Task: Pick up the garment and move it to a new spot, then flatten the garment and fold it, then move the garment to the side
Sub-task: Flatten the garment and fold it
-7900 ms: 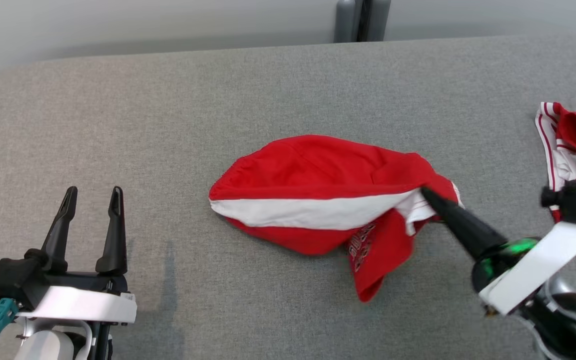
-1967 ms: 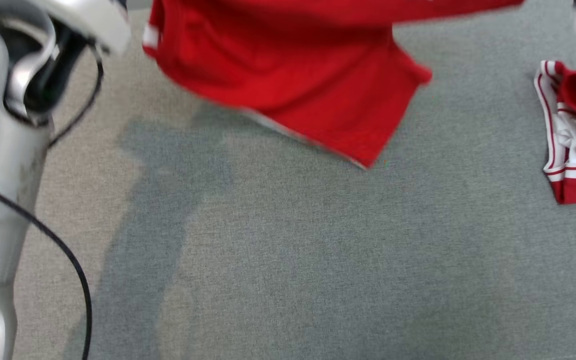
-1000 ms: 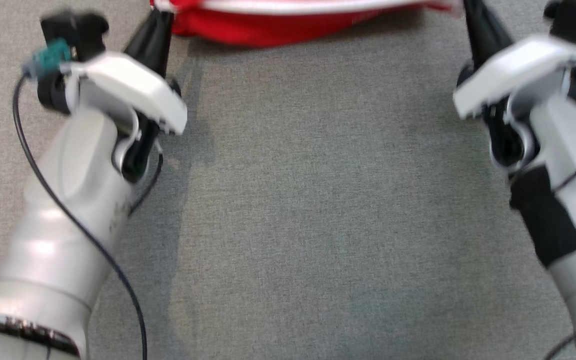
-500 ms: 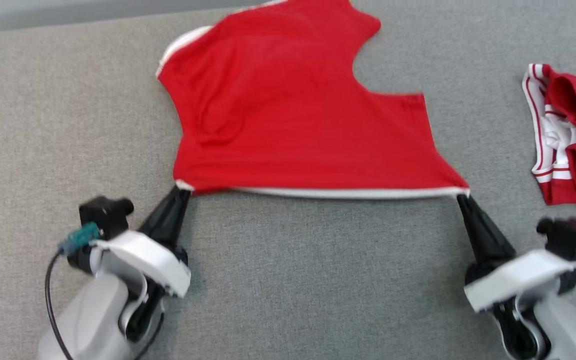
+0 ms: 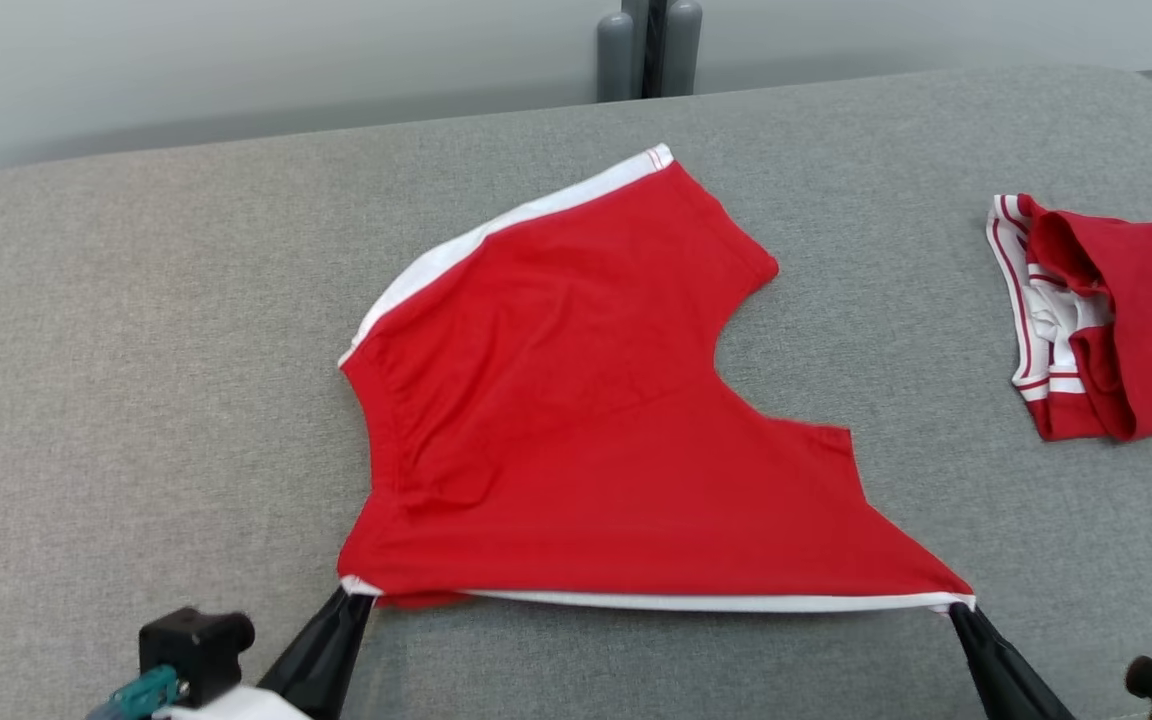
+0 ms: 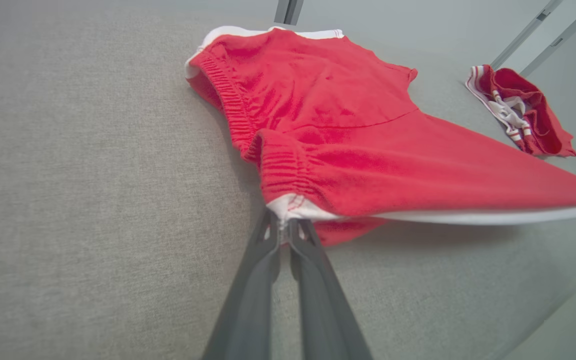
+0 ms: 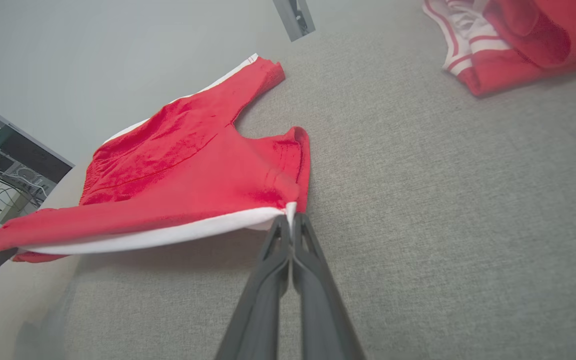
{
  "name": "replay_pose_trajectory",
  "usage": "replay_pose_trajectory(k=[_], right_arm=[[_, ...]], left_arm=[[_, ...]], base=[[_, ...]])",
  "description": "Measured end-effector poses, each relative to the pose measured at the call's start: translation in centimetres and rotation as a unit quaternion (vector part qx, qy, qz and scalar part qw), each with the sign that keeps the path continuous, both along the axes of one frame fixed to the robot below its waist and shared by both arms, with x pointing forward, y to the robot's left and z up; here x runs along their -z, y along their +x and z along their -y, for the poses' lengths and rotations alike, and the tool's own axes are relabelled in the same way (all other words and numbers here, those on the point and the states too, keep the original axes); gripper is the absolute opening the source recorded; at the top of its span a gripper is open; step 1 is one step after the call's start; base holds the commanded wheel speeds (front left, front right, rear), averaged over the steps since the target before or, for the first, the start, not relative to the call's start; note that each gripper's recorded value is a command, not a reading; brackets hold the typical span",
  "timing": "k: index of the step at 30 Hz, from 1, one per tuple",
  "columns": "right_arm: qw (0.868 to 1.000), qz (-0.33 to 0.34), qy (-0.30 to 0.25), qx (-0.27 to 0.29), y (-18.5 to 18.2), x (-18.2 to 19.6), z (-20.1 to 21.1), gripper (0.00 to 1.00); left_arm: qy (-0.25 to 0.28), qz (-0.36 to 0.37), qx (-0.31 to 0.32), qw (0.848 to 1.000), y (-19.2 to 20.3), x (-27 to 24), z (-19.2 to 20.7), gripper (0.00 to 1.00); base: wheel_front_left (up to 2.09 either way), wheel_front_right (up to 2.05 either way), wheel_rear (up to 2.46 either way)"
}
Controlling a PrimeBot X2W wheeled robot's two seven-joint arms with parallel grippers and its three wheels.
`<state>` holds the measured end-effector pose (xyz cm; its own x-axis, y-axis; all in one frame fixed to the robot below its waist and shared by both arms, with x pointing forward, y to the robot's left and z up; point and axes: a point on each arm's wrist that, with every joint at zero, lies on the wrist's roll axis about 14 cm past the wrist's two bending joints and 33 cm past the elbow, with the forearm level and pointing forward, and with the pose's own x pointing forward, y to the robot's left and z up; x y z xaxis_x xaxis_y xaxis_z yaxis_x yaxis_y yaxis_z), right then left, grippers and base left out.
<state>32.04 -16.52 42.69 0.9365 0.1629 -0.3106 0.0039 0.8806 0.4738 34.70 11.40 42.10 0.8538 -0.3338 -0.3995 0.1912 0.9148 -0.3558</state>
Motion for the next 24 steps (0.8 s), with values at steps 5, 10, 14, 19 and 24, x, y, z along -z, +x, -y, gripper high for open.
replay_pose_trajectory(k=[5,10,14,19,24], right_arm=[[1.0,0.001,-0.024,0.013,-0.8,-1.8,1.1,0.0],[0.999,0.023,-0.04,-0.001,0.9,-3.7,1.0,0.0],[0.996,0.062,-0.065,-0.014,4.4,-5.8,1.7,0.0],[0.991,0.104,-0.074,-0.047,10.7,-7.7,1.1,0.0],[0.984,0.111,-0.087,-0.108,17.9,-7.5,-1.5,0.0]], left_arm=[[-0.008,-0.008,-0.006,1.0,-1.6,-1.8,0.2,0.0],[-0.012,-0.001,-0.011,1.0,-1.6,-3.1,0.0,0.0],[-0.026,-0.002,0.0,1.0,-0.9,-3.3,0.5,0.0],[-0.041,0.033,-0.007,0.999,2.7,-4.4,0.3,0.0],[-0.067,0.04,-0.001,0.997,6.4,-3.9,0.7,0.0]], base=[[0.0,0.0,0.0],[0.0,0.0,0.0],[0.0,0.0,0.0],[0.0,0.0,0.0],[0.0,0.0,0.0]])
